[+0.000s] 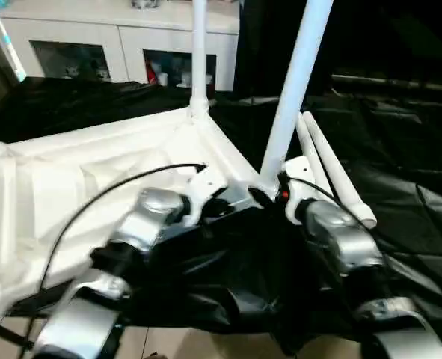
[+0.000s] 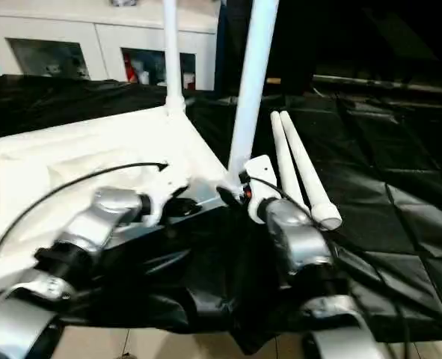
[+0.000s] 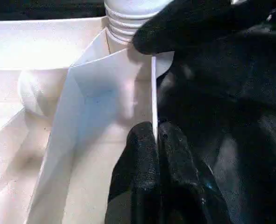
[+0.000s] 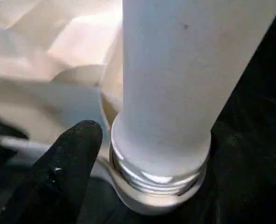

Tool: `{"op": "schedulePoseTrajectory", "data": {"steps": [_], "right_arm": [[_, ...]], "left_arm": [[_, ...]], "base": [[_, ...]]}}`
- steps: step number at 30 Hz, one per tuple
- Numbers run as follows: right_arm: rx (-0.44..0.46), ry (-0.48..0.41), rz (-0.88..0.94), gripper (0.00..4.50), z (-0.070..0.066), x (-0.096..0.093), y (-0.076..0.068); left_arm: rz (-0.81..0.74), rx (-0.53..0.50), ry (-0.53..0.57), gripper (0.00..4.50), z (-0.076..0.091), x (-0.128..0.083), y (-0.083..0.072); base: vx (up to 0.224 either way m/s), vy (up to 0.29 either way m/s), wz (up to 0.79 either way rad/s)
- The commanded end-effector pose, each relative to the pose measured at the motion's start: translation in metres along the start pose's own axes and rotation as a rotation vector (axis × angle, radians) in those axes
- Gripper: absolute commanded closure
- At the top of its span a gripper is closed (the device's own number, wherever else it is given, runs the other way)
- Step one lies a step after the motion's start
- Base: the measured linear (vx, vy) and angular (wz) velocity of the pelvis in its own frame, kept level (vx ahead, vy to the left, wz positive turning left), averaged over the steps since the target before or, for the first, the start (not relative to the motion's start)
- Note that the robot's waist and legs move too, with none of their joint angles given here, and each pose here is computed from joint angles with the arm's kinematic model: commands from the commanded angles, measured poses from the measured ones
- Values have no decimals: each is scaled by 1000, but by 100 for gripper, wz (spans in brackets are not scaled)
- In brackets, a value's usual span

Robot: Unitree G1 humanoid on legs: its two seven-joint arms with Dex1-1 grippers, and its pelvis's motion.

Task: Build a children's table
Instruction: Rotate leg to tighten

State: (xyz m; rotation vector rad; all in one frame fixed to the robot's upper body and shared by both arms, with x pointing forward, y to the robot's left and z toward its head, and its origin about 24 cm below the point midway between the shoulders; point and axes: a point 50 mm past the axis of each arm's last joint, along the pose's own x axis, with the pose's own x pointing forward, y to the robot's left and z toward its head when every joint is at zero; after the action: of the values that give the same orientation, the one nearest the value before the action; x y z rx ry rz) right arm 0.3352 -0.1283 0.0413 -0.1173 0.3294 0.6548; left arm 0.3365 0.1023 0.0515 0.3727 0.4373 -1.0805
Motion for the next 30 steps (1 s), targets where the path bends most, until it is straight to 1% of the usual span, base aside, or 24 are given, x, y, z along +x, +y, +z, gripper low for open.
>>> {"op": "schedulePoseTrajectory", "data": {"steps": [1,2,5,8,10,12,14,15,19,21,23,24,25,26,30], "right_arm": [[-23,-5,154,73,2,0,14],[-25,-4,164,73,2,-2,13],[-58,-4,244,73,5,-15,7],[-86,-7,310,73,6,-25,5],[-105,-5,333,73,6,-30,4],[-110,-4,351,73,5,-32,5],[-104,9,412,73,3,-38,8],[-108,16,422,86,2,-39,8],[-124,47,440,86,-3,-40,10],[-124,50,441,117,-4,-40,10],[-119,48,442,124,-4,-39,11],[-117,46,443,142,-4,-39,11],[-112,44,446,142,-4,-40,12],[-109,42,448,163,-4,-40,13],[-97,40,453,172,-5,-40,14]], "left_arm": [[-96,39,-54,450,5,1,-9],[-102,41,-52,450,4,0,-9],[-177,59,-58,450,-1,-13,-11],[-249,68,-87,450,-3,-23,-14],[-282,74,-84,450,-4,-29,-16],[-291,77,-83,450,-5,-30,-17],[-302,81,-82,450,-6,-33,-19],[-304,80,-82,450,-6,-33,-19],[-315,80,-82,450,-7,-34,-21],[-317,79,-83,450,-6,-34,-22],[-316,79,-84,450,-6,-34,-22],[-316,79,-85,450,-6,-34,-22],[-317,79,-86,450,-5,-34,-22],[-318,78,-86,450,-5,-34,-22],[-319,75,-88,450,-5,-34,-22]], "base": [[0,0,0],[0,0,0],[0,0,0],[0,0,0],[0,0,0],[0,0,0],[0,0,0],[0,0,0],[0,0,0],[0,0,0],[0,0,0],[0,0,0],[0,0,0],[0,0,0],[0,0,0]]}}
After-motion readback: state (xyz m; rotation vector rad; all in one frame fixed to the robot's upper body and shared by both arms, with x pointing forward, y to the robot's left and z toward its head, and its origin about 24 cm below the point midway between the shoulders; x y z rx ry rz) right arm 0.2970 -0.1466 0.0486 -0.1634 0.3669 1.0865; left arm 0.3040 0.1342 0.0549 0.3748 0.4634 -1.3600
